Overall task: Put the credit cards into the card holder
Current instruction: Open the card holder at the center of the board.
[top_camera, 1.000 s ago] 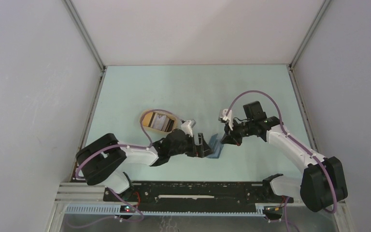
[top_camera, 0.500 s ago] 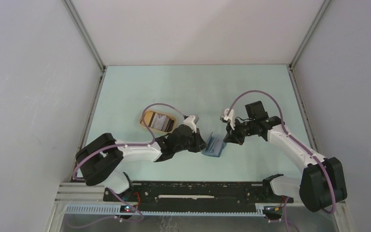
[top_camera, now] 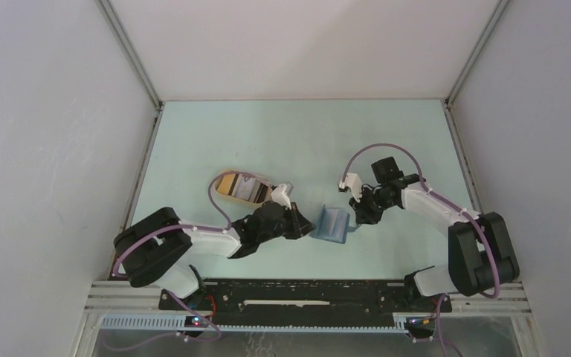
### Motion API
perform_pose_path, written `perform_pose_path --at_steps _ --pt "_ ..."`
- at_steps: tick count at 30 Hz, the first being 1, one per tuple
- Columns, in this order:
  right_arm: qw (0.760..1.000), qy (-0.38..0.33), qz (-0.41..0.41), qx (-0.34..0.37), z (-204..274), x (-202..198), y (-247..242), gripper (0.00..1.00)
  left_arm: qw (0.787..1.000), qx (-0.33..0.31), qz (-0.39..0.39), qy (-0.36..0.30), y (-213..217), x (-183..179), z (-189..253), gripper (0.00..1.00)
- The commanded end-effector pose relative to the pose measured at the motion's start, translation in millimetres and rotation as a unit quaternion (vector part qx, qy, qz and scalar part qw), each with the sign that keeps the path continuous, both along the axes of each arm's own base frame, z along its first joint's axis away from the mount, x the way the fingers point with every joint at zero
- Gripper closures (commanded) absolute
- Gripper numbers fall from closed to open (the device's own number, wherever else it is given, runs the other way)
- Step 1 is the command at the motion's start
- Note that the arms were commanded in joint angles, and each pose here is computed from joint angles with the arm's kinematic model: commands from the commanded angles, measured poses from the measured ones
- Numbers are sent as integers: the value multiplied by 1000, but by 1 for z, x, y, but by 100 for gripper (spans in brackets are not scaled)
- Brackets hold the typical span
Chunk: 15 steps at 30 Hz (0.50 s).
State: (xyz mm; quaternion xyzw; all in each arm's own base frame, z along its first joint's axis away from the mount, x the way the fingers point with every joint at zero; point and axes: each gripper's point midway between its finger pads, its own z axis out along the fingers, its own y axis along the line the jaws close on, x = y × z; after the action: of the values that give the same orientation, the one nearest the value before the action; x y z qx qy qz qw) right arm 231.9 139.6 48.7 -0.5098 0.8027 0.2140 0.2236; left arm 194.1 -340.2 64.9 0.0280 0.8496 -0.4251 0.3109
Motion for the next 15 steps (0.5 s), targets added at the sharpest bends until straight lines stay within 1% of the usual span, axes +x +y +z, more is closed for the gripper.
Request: perform_pose_path --at_steps 1,4,6,7,9,11,13,15 --pt "999 -2 -49 -22 6 20 -8 73 998 25 -19 62 16 -29 -38 100" --pt "998 -6 -54 25 27 19 -1 56 998 8 -19 63 17 -32 -34 100" --pt "997 -18 -41 64 46 14 6 48 998 -4 -17 64 17 -33 -31 100" --pt "996 -23 -28 86 56 10 11 46 998 -11 -16 64 17 -34 -29 100" --pt "991 -29 12 128 72 -3 21 43 998 -23 -14 64 17 -34 -25 100" --pt "986 -24 48 160 78 -17 32 44 998 -29 -11 62 16 -34 -23 100" --pt "985 -14 58 161 74 -21 39 46 997 -32 -10 64 17 -34 -22 100" --pt "989 -8 40 145 66 -14 44 48 997 -37 -8 66 17 -35 -22 100"
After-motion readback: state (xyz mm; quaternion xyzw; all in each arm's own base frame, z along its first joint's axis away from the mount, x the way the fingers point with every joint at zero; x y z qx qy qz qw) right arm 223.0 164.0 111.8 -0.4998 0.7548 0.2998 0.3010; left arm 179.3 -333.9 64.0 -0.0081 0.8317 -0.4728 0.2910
